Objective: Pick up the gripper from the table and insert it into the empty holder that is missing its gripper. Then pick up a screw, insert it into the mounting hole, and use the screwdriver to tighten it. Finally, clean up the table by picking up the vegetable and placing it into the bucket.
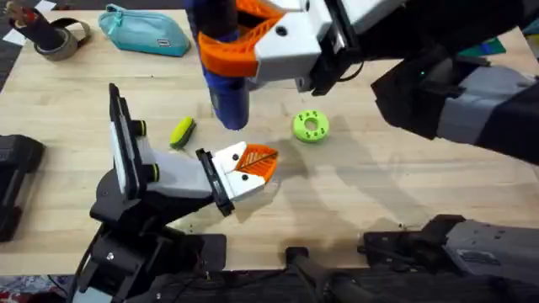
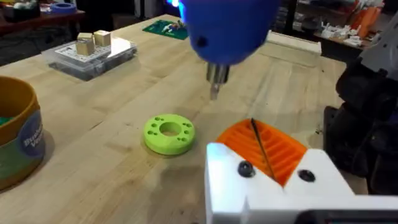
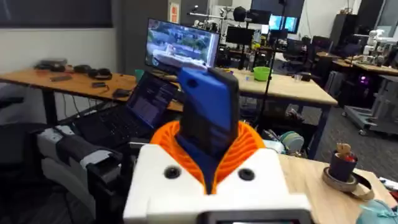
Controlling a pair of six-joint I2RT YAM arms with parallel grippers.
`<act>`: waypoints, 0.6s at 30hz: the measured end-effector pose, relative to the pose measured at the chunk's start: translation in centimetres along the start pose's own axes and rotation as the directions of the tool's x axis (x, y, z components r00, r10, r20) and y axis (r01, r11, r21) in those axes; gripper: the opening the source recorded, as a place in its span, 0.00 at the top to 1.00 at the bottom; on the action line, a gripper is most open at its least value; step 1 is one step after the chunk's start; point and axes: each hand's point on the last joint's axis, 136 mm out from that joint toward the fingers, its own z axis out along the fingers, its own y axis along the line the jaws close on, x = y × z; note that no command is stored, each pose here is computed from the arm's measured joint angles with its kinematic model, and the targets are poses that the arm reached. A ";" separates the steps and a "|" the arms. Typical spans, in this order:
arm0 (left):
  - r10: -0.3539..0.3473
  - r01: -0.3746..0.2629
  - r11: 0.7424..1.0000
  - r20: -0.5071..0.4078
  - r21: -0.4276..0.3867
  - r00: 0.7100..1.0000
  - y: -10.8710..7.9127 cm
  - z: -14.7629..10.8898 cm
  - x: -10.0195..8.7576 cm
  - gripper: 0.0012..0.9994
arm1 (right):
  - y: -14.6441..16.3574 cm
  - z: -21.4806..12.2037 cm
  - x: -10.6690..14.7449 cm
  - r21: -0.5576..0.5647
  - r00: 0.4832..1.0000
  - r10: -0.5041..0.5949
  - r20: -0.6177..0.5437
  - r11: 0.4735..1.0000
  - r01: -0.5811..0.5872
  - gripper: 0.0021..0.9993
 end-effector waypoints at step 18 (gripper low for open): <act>0.000 0.000 1.000 0.000 0.000 1.000 0.0 0.0 0.0 0.99 | 1.7 2.1 2.0 -0.072 0.995 -0.100 -0.014 0.992 0.099 0.97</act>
